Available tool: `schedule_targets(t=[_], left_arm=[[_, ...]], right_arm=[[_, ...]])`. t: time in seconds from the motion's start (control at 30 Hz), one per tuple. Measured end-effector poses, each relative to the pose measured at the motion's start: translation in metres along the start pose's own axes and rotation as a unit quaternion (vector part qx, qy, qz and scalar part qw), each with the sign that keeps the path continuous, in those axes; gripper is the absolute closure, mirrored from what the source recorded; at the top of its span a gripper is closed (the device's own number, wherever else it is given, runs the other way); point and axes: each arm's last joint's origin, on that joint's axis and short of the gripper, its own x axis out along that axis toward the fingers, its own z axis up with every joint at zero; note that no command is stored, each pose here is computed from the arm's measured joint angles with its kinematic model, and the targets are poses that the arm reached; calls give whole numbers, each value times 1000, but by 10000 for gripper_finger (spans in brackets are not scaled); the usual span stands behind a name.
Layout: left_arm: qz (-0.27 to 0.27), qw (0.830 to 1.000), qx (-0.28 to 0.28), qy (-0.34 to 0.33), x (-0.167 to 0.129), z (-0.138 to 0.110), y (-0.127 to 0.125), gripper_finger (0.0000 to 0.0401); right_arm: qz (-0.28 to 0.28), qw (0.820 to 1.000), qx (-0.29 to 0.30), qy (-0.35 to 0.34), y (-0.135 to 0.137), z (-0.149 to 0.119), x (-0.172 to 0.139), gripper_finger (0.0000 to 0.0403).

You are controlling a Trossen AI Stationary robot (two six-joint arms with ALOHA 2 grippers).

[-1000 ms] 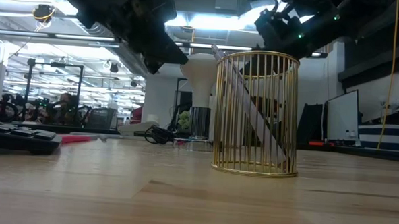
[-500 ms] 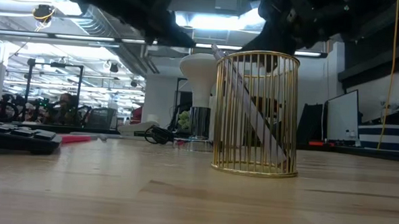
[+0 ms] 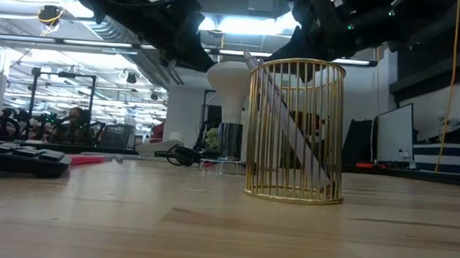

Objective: Screw lightbulb
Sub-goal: Remove the lightbulb from the lamp

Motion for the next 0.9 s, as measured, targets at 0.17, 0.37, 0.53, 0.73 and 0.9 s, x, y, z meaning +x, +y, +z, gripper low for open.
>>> schedule_targets(t=[0.17, 0.37, 0.53, 0.73, 0.9], left_arm=[[-19, 1000, -6, 10, -1, -2, -3, 398], [-42, 999, -14, 12, -2, -2, -7, 398], [-46, 998, -28, 26, -6, -5, -13, 398], [-68, 996, -41, 36, -12, -7, -26, 398], [-125, 990, -43, 43, -18, -9, -42, 398]], right_arm=[[-21, 1000, 0, 6, -1, -3, 3, 398], [-41, 999, 0, 7, -2, -5, 4, 398], [-65, 998, 3, 6, -3, -5, 4, 398], [-111, 994, 13, 12, -6, -6, 3, 398], [-142, 990, 14, 9, -9, -6, 3, 398]])
